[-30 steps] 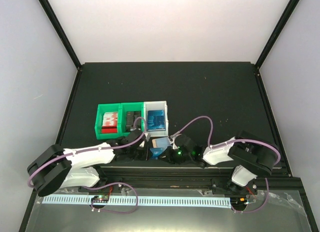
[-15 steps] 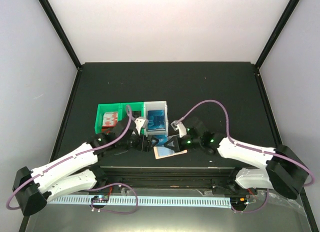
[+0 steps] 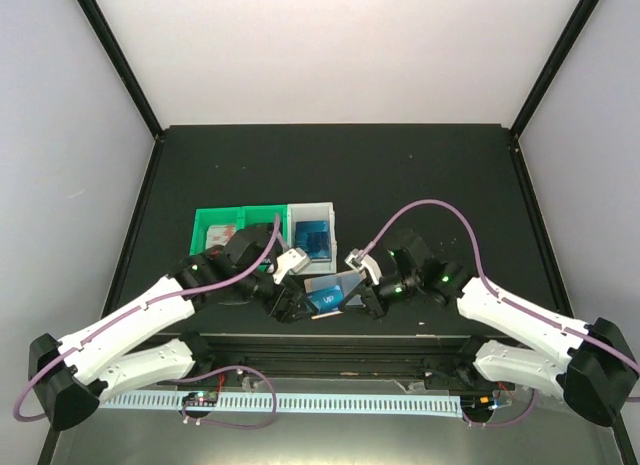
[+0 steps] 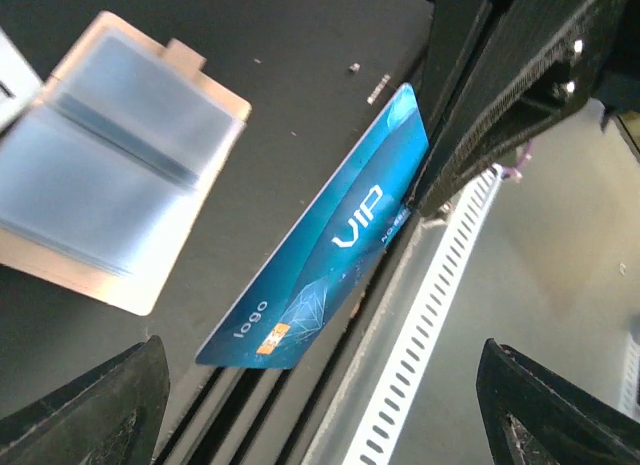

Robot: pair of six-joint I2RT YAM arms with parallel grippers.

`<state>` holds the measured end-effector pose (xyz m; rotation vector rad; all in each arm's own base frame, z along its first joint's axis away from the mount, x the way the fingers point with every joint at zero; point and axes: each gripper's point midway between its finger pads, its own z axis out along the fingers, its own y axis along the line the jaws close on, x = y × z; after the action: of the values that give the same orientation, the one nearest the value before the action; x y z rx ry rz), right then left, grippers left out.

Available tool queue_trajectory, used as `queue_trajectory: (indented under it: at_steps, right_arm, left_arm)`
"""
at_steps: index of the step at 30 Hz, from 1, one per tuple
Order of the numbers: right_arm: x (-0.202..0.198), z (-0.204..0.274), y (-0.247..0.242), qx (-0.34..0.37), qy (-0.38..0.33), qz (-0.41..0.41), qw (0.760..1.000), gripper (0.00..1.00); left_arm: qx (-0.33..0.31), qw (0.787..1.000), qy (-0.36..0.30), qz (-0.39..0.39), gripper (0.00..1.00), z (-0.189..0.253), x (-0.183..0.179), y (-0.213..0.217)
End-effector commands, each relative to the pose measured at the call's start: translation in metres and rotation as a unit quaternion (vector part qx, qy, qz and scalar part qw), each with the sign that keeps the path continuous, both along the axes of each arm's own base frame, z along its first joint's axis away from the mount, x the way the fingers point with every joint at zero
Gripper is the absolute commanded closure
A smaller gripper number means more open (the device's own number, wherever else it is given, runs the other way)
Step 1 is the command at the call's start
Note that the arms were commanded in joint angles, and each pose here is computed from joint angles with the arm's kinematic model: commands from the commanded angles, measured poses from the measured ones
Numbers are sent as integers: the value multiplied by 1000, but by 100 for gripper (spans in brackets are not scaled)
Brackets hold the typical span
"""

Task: Put the credit cards into the card holder
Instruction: Pick up the credit card from the center of the board.

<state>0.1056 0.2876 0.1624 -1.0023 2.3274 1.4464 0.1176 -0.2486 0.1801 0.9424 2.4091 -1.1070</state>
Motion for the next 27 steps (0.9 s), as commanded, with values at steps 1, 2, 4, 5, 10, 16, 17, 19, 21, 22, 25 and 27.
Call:
queue_trajectory:
  at_steps: [1,2,4,5,10,16,17,19,21,22,25,27]
  right_arm:
    - [-13,24,2,46,-9,42,998,99]
    - [-14,26,2,50,-8,46,998,99]
    - [-20,30,2,63,-1,60,996,99]
    - [-23,33,3,71,4,67,995,99]
    - [-29,40,3,88,8,82,993,99]
    - [-31,35,4,82,16,87,993,99]
    - [-31,34,4,81,17,86,993,99]
    - [-31,33,5,78,17,86,993,99]
    - [-31,32,5,77,16,86,993,99]
    - [-31,32,5,77,16,86,993,99]
    - [-32,32,5,77,17,87,993,99]
    - [-31,31,5,76,17,86,993,99]
  left_arm:
    - [-32,997,11,-68,15,15,-19,-6]
    - [-37,996,12,-75,15,17,-20,-8]
    - [-47,995,16,-89,16,21,-23,-11]
    - [-54,993,20,-100,17,23,-26,-13]
    - [-66,989,31,-130,32,25,-31,-18]
    - [-79,986,28,-142,50,35,-28,-22]
    - [-83,986,28,-142,51,37,-27,-22]
    - [-90,985,26,-142,54,40,-26,-22]
    - [-91,986,26,-140,59,40,-25,-22]
    - [-92,986,25,-139,63,40,-24,-21]
    - [-96,985,29,-139,77,40,-23,-23]
    - [-101,984,34,-145,87,40,-24,-24]
